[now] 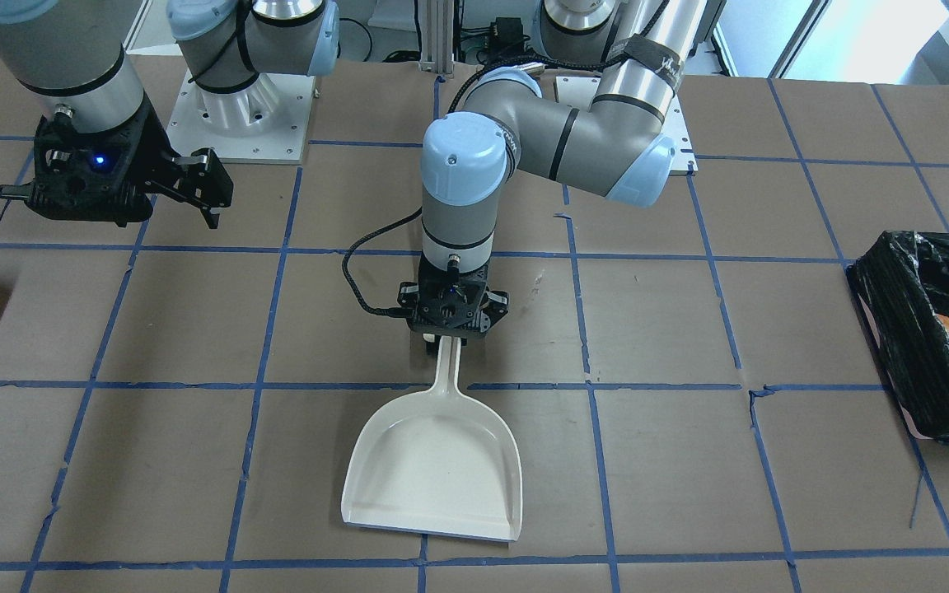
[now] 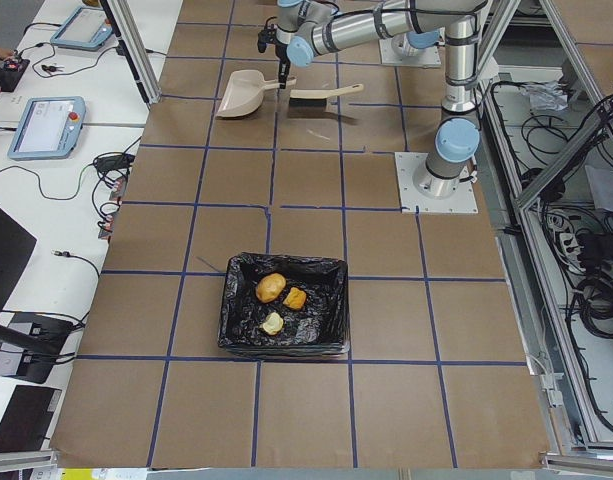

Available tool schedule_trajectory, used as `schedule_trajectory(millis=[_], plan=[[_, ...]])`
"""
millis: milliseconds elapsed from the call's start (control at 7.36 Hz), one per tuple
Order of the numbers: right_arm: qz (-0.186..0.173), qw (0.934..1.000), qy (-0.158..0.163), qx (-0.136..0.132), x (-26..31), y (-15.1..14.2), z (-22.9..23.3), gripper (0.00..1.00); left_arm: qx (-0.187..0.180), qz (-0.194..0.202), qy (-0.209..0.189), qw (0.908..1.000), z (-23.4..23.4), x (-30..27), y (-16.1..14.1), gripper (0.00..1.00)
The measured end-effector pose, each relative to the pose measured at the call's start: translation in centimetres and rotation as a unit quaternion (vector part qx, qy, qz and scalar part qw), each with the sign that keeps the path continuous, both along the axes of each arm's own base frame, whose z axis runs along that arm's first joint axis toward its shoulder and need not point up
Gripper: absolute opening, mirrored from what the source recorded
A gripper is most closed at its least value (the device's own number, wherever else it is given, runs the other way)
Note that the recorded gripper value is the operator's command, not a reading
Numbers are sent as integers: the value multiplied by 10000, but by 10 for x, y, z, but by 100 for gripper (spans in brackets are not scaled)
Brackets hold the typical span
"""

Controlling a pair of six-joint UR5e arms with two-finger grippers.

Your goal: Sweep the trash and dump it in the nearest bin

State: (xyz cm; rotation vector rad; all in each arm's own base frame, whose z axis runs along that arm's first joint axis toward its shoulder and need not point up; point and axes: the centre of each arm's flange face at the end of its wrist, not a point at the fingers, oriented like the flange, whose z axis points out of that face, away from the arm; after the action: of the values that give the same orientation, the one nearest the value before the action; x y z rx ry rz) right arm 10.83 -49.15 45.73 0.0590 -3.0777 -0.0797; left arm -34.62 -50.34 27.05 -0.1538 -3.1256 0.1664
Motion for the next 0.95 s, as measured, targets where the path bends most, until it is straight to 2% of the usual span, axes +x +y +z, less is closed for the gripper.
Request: schedule_trajectory(millis=[136,272,408,679,951], plan=[[6,10000,-7,-8,0,1,1,100,35,40,-1,10000,-3,-1,4,25],[16,10000,-15,-25,2,2,2,100,62,54,-6,10000,-6,-2,6,71],[25,10000,-19,-33,2,2,2,100,63,61,-11,10000,-6,-2,8,100],[33,10000,-20,-30,2,2,2,100,-60,35,-9,10000,9,2,8,100],[81,10000,33,-30,1,2,2,100,-233,229,64,9994,45,27,-2,100]])
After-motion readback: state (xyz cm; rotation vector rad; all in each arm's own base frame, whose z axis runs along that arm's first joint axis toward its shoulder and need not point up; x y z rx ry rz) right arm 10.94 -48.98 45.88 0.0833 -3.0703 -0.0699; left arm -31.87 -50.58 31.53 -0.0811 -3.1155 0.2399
